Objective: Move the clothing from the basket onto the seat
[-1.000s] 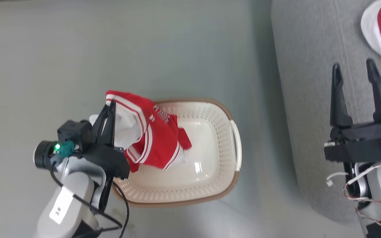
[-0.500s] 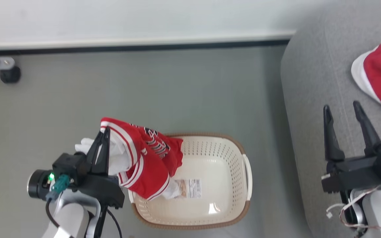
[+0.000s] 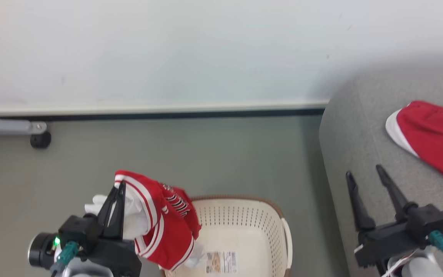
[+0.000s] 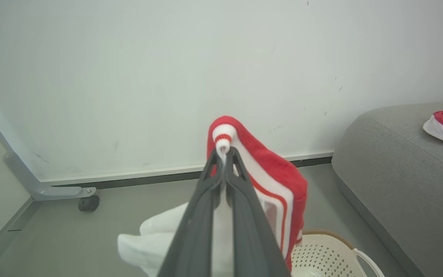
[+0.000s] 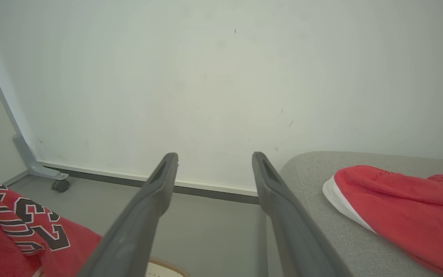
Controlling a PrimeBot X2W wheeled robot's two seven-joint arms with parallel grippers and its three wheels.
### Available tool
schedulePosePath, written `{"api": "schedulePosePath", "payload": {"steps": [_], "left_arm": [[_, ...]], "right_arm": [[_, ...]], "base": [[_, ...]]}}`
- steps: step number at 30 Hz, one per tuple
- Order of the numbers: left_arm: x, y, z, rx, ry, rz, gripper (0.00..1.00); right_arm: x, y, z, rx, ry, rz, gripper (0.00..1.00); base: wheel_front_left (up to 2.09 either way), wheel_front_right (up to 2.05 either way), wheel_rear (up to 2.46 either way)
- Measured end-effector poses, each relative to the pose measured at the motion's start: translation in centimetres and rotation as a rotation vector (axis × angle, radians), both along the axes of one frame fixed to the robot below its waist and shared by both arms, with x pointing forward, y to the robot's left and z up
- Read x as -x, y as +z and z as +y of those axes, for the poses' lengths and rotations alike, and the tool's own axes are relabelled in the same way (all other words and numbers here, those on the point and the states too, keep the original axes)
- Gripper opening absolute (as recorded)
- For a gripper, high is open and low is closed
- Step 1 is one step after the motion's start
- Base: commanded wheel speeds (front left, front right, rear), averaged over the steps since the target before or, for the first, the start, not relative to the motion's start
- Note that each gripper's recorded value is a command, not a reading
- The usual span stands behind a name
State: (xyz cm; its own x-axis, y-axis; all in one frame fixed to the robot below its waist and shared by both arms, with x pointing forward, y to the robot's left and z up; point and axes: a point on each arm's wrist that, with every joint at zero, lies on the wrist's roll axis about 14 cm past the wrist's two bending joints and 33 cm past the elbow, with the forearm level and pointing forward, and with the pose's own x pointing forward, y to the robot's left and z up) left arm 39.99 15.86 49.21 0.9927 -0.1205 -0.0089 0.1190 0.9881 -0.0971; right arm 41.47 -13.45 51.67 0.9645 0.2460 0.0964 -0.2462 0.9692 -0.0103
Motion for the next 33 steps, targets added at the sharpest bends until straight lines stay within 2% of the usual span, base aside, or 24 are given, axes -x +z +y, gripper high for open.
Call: {"api": "schedulePosePath", "payload": {"steps": [11,21,33], "left_arm": [[4.1,4.2,-0.7,-0.026,-0.034,-0.096,0.00],[5.7,8.4,-3.2,-0.022,-0.115,-0.193,0.00],[6.1,9.7,-6.9,-0.012,-0.223,-0.183,0.00]], "right_arm": [[4.7,1.5,2.9,-0.020,0.105,-0.036,1.00],[6.9,3.0,8.8,-0.018,0.297,-0.067,1.00],[8.4,4.8,16.5,-0.035,0.533,-0.082,1.00]], "base": [[0.00,0.00,0.00],[0.00,0.00,0.00],[0.00,0.00,0.00]]}}
